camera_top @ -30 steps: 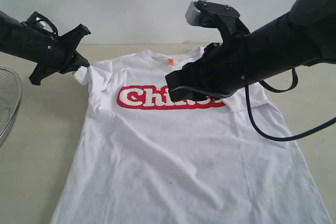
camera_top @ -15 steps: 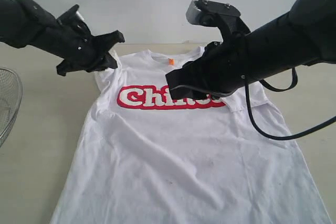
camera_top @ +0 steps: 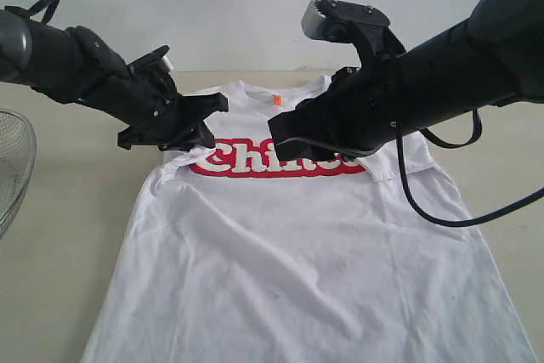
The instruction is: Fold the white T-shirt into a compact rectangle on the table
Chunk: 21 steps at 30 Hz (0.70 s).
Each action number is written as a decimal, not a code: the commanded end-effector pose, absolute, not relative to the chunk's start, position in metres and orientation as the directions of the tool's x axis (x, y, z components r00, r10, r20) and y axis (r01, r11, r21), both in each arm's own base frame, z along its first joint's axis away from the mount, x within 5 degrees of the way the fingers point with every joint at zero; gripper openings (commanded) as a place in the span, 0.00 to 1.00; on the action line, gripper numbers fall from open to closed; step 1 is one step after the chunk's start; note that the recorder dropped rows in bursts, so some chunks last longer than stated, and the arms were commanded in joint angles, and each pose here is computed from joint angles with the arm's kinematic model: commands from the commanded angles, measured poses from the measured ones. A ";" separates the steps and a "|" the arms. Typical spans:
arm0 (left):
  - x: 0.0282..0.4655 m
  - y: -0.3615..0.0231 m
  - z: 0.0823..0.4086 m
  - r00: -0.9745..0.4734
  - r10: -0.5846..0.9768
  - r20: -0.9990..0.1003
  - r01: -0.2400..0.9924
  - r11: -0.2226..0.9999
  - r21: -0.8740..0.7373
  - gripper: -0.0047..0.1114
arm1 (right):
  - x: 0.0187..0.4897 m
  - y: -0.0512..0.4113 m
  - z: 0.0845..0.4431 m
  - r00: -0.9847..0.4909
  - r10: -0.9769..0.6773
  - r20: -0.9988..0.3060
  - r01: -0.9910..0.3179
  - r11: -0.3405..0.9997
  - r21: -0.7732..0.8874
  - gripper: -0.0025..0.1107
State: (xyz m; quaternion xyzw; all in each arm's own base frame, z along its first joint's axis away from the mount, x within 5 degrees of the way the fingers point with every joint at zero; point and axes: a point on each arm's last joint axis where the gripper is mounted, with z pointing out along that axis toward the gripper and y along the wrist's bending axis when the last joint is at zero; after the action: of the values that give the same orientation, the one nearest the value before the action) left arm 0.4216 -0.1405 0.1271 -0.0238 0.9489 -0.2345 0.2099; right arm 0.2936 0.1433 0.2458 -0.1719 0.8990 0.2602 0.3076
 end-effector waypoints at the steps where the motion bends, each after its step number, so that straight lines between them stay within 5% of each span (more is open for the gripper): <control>1: 0.417 -0.146 0.129 -0.922 -0.058 -0.382 0.131 0.884 -0.450 0.62 | 0.294 0.144 0.248 -0.745 -0.149 -0.650 -0.473 0.806 0.357 0.32; 4: 0.414 -0.149 0.130 -0.918 0.035 -0.396 0.226 0.866 -0.447 0.72 | 0.294 0.144 0.248 -0.745 -0.149 -0.650 -0.473 0.806 0.357 0.32; 11: 0.414 -0.164 0.142 -0.911 -0.035 -0.412 0.250 0.746 -0.618 0.45 | 0.294 0.144 0.248 -0.745 -0.149 -0.650 -0.473 0.806 0.357 0.32; 21: 0.411 -0.168 0.146 -0.911 -0.018 -0.411 0.282 0.700 -0.656 0.51 | 0.294 0.144 0.248 -0.745 -0.149 -0.650 -0.473 0.806 0.357 0.32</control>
State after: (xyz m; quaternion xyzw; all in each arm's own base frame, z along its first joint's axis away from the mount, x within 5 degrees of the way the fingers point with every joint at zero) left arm 0.4118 -0.1647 0.1413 0.0656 0.9049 -0.3735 0.1934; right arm 0.2936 0.1433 0.2458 -0.1719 0.8990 0.2602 0.3076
